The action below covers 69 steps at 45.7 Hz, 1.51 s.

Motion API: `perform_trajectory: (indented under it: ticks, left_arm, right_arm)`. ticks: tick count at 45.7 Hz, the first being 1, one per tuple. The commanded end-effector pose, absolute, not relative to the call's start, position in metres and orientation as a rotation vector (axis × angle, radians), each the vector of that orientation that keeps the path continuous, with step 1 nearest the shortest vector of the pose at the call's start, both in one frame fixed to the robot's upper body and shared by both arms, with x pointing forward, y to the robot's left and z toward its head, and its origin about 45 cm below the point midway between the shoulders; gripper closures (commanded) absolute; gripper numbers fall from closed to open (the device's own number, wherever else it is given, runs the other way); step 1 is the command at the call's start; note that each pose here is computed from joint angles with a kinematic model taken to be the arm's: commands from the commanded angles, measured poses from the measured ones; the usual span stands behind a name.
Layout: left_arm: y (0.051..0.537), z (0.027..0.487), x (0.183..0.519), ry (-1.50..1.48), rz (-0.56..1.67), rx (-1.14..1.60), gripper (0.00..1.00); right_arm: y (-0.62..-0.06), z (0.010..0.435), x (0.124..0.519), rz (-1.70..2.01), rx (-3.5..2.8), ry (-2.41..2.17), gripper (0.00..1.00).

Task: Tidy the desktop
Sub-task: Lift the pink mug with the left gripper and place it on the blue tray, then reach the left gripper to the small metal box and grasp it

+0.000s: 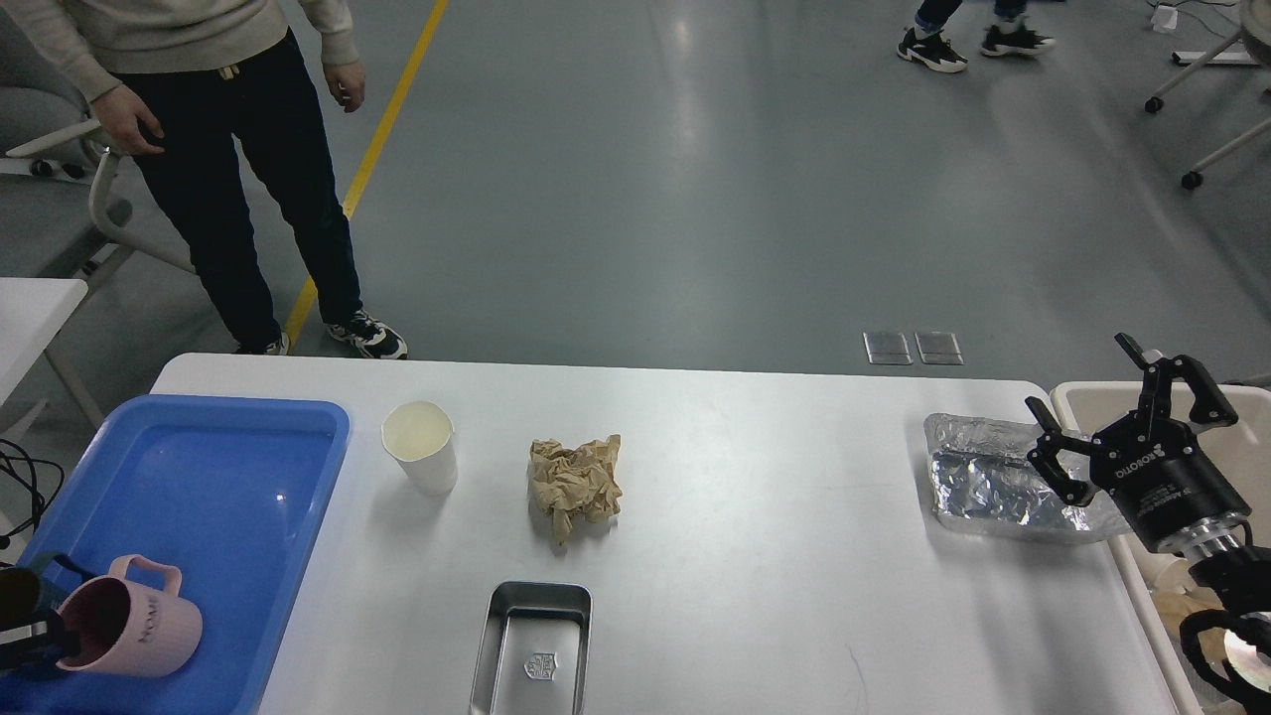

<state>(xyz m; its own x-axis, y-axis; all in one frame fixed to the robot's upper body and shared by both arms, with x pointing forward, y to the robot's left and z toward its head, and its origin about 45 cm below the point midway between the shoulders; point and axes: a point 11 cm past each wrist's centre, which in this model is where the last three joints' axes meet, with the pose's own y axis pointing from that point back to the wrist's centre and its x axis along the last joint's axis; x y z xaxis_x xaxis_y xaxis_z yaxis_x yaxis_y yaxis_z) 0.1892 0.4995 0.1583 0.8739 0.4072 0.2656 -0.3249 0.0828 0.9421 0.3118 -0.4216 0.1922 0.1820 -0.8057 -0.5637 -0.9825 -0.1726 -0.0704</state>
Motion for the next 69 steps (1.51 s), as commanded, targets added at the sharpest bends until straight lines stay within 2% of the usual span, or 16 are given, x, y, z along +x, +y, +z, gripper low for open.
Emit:
perform_trajectory:
  ticks: [1, 4, 9, 16, 19, 28, 39, 46, 55, 63, 69]
  left_arm:
    - [0.500, 0.155, 0.191, 0.076, 0.555, 1.388, 0.81]
    - [0.500, 0.157, 0.193, 0.070, 0.560, 1.385, 0.77]
    - [0.496, 0.164, 0.205, 0.043, 0.575, 1.357, 0.60]
    - [0.481, 0.194, 0.243, -0.035, 0.596, 1.278, 0.36]
    - [0.473, 0.217, 0.265, -0.064, 0.646, 1.201, 0.22]
    - [0.455, 0.286, 0.315, -0.126, 0.823, 0.948, 0.06]
    - [0.453, 0.339, 0.346, -0.222, 0.984, 0.733, 0.04]
    - [0.467, 0.332, 0.360, -0.072, 1.114, 0.441, 0.04]
    - [0.463, 0.322, 0.365, 0.050, 1.151, 0.264, 0.04]
    - [0.470, 0.292, 0.350, 0.125, 1.164, 0.333, 0.04]
    - [0.473, 0.286, 0.341, 0.136, 1.142, 0.404, 0.04]
  right_arm:
    - [-0.422, 0.192, 0.312, 0.567, -2.046, 1.680, 0.00]
    - [-0.421, 0.192, 0.312, 0.569, -2.043, 1.679, 0.00]
    - [-0.421, 0.193, 0.312, 0.567, -2.045, 1.678, 0.00]
    - [-0.422, 0.193, 0.313, 0.564, -2.046, 1.678, 0.00]
    - [-0.421, 0.194, 0.313, 0.562, -2.047, 1.676, 0.00]
    - [-0.420, 0.194, 0.313, 0.563, -2.051, 1.673, 0.00]
    - [-0.421, 0.194, 0.313, 0.565, -2.050, 1.677, 0.00]
    - [-0.421, 0.194, 0.313, 0.563, -2.052, 1.673, 0.00]
    - [-0.423, 0.195, 0.312, 0.558, -2.058, 1.680, 0.00]
    - [-0.428, 0.199, 0.312, 0.545, -2.068, 1.692, 0.00]
    - [-0.428, 0.198, 0.311, 0.549, -2.068, 1.692, 0.00]
